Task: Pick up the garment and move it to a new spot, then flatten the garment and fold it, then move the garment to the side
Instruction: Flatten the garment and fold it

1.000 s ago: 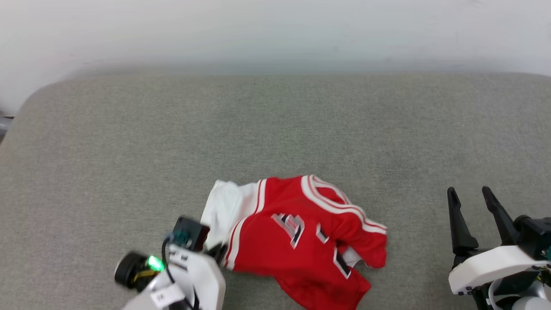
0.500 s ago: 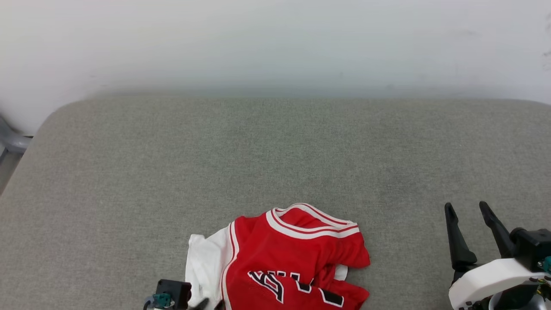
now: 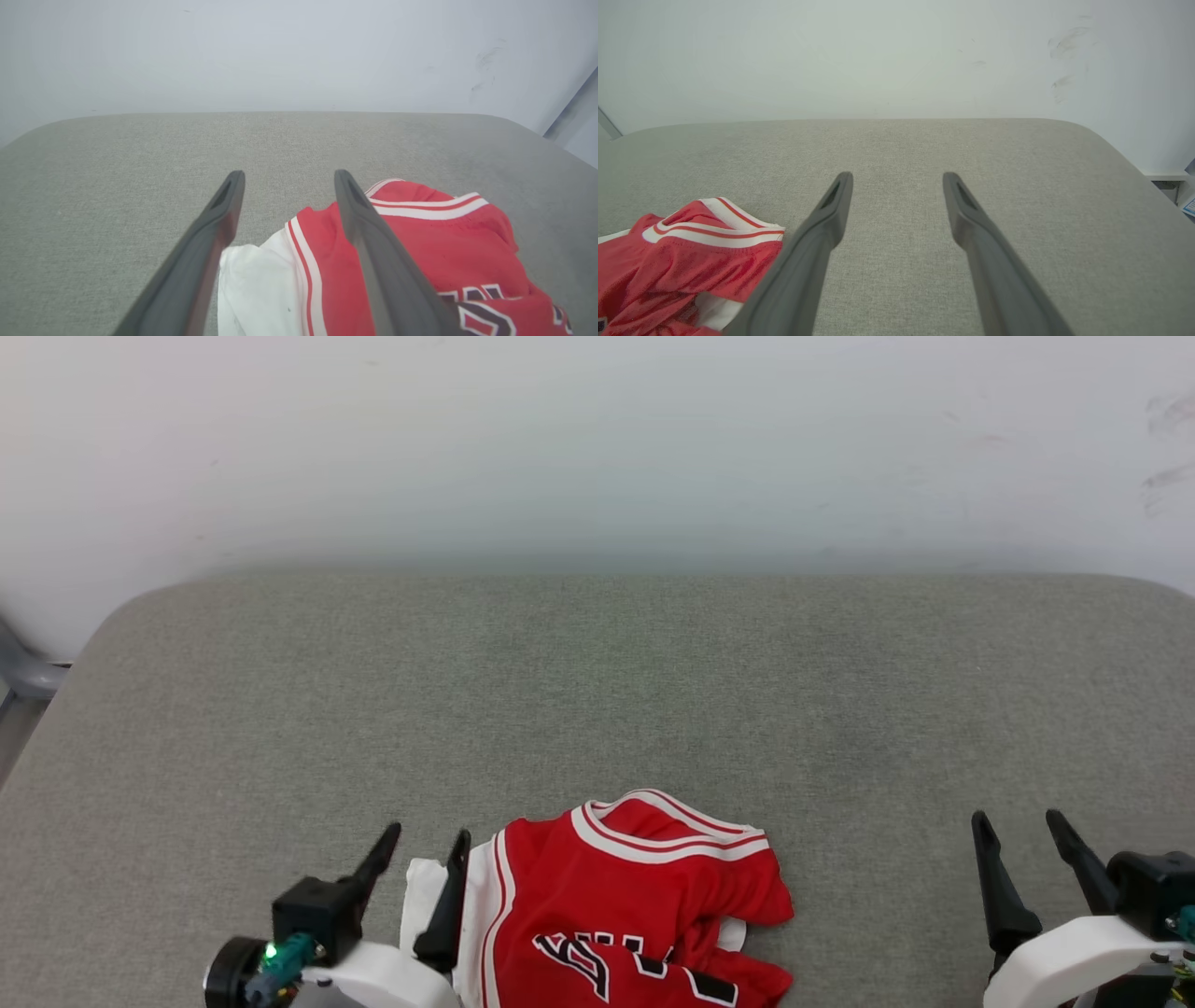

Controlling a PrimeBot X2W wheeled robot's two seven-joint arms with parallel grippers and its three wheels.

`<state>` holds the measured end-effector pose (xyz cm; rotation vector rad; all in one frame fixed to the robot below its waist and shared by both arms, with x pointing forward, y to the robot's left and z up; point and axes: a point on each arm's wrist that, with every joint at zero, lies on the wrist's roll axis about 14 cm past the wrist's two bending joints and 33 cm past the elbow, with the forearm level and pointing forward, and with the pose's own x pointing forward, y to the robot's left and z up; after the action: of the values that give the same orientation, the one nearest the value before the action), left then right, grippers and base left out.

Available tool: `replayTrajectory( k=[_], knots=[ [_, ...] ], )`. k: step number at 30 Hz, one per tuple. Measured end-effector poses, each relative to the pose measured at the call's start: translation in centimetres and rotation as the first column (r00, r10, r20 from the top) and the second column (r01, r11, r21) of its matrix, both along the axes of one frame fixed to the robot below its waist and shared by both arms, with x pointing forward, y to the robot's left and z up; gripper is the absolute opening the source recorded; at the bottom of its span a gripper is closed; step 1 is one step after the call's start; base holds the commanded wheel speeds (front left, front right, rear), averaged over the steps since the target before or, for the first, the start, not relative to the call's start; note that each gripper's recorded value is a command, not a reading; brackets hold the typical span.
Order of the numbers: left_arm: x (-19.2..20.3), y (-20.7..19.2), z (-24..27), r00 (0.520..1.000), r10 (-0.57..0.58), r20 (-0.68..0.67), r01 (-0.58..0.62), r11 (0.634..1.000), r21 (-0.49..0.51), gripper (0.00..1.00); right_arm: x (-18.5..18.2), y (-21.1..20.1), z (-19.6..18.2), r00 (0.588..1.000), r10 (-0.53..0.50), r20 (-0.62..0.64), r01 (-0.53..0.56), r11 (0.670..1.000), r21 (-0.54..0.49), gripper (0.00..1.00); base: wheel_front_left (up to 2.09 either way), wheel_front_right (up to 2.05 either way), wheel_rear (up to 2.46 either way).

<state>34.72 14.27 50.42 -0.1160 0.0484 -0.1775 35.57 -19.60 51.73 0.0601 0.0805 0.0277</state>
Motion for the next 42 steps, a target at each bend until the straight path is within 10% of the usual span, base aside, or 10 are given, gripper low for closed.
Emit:
replayTrajectory(
  k=[9,27,28,30,42],
  knots=[
    [1.4,2.9,4.8,0.977,0.108,0.184,-0.107,0.994,-0.015,1.0,-0.3,3.0,-5.0,0.961,0.099,-0.259,-0.091,0.995,0.041,1.0,0.0,0.0,0.0],
    [2.4,5.1,5.0,0.963,0.175,0.202,-0.176,0.984,-0.014,1.0,2.3,12.7,-13.0,0.622,0.398,-0.674,-0.443,0.889,0.116,1.0,0.0,0.0,0.0],
    [2.4,5.2,4.8,0.964,0.179,0.195,-0.18,0.983,-0.013,1.0,2.3,12.9,-13.3,0.608,0.403,-0.684,-0.451,0.884,0.121,0.79,0.0,0.0,0.0],
    [2.3,5.5,4.4,0.965,0.189,0.184,-0.19,0.982,-0.012,1.0,2.8,13.5,-13.1,0.599,0.424,-0.679,-0.46,0.876,0.142,0.01,0.0,0.0,0.0],
    [3.4,5.3,3.8,0.969,0.183,0.167,-0.182,0.983,-0.025,1.0,10.7,13.4,-6.5,0.745,0.438,-0.503,-0.505,0.863,0.005,0.0,0.0,0.0,0.0]
  ],
)
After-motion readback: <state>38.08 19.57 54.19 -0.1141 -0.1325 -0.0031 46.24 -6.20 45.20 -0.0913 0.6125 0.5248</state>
